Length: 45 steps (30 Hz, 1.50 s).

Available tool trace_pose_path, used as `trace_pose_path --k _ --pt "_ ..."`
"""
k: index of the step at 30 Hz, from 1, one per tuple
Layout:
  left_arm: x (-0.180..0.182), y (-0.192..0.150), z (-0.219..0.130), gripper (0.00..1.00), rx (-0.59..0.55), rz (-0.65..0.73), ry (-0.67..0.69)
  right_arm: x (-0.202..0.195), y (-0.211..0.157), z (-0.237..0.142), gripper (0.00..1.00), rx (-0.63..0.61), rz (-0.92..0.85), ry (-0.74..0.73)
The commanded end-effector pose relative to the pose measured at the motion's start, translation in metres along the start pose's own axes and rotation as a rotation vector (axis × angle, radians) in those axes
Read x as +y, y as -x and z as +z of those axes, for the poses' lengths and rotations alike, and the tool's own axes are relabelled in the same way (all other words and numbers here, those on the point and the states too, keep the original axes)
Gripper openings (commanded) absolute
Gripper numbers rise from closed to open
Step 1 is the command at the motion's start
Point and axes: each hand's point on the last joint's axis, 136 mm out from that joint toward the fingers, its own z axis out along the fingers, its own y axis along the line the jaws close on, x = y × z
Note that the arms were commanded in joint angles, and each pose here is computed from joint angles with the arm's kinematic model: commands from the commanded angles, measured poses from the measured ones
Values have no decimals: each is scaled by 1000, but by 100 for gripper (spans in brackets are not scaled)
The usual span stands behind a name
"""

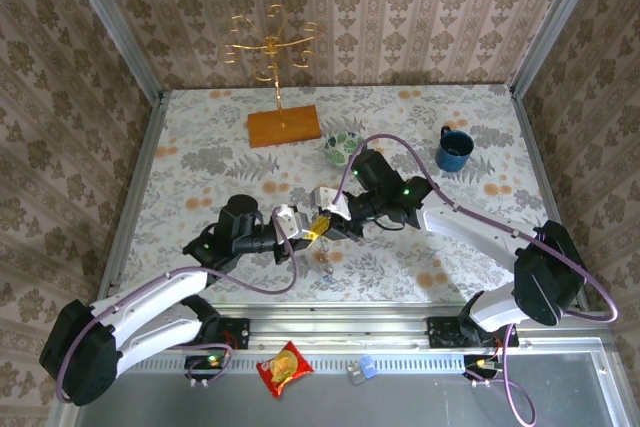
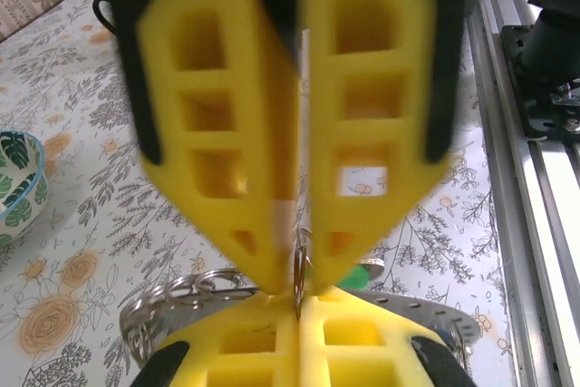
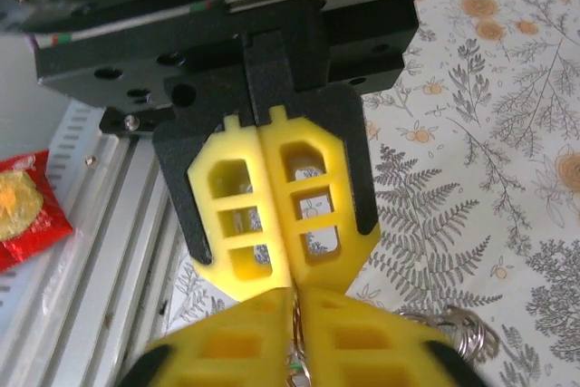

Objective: Put the keys on the keyring

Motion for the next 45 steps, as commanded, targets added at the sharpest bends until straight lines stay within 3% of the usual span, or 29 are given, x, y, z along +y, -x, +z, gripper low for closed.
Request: trace_pose_path --k 1,4,10,23,28,34,41,45 --pt "-1 10 -1 0 -23 34 -8 0 10 -11 28 -90 23 -5" --pt "-2 13 -3 0 -63 42 1 -2 1 -18 36 -114 56 -46" --pt "-4 15 -4 0 -90 47 1 -7 -16 -13 37 -101 103 -96" --pt "-4 16 -4 0 -106 47 6 0 -12 -7 26 -99 104 -12" --pt "-4 16 -5 0 -109 47 7 -3 -15 -4 7 -76 110 -9" --pt "-3 17 -7 0 -123 52 22 -6 -27 -6 3 -22 111 -46" --pt "-8 24 -5 0 -182 67 11 -1 -35 12 7 -20 164 7" --pt "-8 21 -5 0 -173 69 19 1 -20 3 25 -87 128 -6"
